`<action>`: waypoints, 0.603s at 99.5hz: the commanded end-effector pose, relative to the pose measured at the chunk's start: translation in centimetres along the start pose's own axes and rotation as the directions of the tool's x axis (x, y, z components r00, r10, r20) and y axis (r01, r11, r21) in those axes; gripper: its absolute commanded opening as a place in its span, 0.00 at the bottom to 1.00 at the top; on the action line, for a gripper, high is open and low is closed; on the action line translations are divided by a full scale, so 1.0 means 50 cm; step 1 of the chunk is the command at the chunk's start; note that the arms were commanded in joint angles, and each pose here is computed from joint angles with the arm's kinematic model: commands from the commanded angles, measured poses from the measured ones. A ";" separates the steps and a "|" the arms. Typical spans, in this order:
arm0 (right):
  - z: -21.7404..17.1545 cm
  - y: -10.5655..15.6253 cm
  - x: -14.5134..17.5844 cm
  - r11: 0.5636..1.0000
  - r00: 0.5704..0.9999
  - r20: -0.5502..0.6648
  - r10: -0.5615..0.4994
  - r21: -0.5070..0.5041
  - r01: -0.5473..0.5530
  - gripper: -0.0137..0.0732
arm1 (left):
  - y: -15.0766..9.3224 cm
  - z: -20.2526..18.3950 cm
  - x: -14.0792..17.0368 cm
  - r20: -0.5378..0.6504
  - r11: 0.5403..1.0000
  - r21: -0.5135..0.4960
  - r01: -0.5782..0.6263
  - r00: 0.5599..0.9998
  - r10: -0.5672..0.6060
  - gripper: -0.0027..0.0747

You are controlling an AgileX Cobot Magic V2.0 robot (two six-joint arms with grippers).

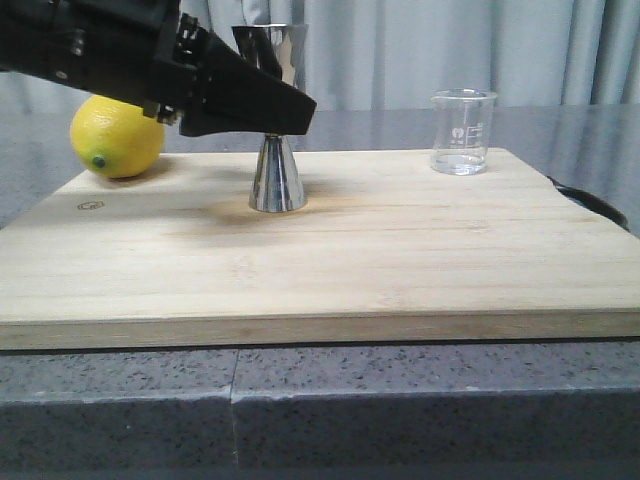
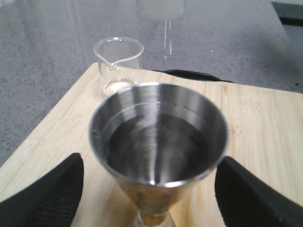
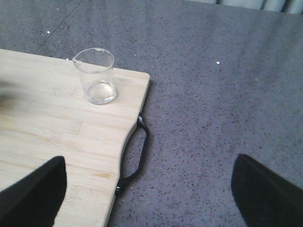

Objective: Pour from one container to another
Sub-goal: 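Open the left gripper and withdraw it up from the jigger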

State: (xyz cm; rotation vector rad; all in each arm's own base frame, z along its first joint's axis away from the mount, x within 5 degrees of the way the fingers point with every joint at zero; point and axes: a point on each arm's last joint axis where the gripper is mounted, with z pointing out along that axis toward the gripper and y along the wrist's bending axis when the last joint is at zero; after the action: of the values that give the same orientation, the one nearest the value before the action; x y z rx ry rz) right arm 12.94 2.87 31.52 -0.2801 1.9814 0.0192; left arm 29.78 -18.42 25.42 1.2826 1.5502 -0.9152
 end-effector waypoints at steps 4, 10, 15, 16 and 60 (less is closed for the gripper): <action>-0.010 -0.001 -0.027 1.000 0.996 0.087 -0.013 -0.004 0.013 0.87 | -0.026 -0.049 -0.071 -0.020 0.999 -0.044 -0.009 1.000 0.008 0.73; -0.010 -0.001 -0.026 1.000 0.996 0.087 -0.011 -0.005 0.011 0.87 | -0.036 -0.065 -0.080 -0.074 0.997 -0.075 0.021 0.997 -0.027 0.73; -0.010 -0.001 -0.026 1.000 0.997 0.082 -0.007 -0.006 0.008 0.87 | -0.044 -0.081 -0.087 -0.122 0.993 -0.114 0.032 0.991 -0.046 0.73; -0.010 -0.001 -0.026 1.000 0.997 0.082 -0.007 -0.006 0.008 0.87 | -0.046 -0.086 -0.089 -0.138 0.992 -0.125 0.021 0.990 -0.038 0.73; -0.017 0.000 0.018 0.995 0.976 -0.193 0.102 0.003 -0.103 0.87 | -0.174 -0.289 -0.178 -0.248 0.818 -0.572 0.063 0.937 -0.246 0.73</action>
State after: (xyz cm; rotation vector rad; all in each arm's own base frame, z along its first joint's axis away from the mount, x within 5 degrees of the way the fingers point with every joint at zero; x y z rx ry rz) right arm 11.93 2.59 29.79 -0.2055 2.2142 0.0505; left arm 20.77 -10.87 35.71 1.0838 2.0272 -0.3619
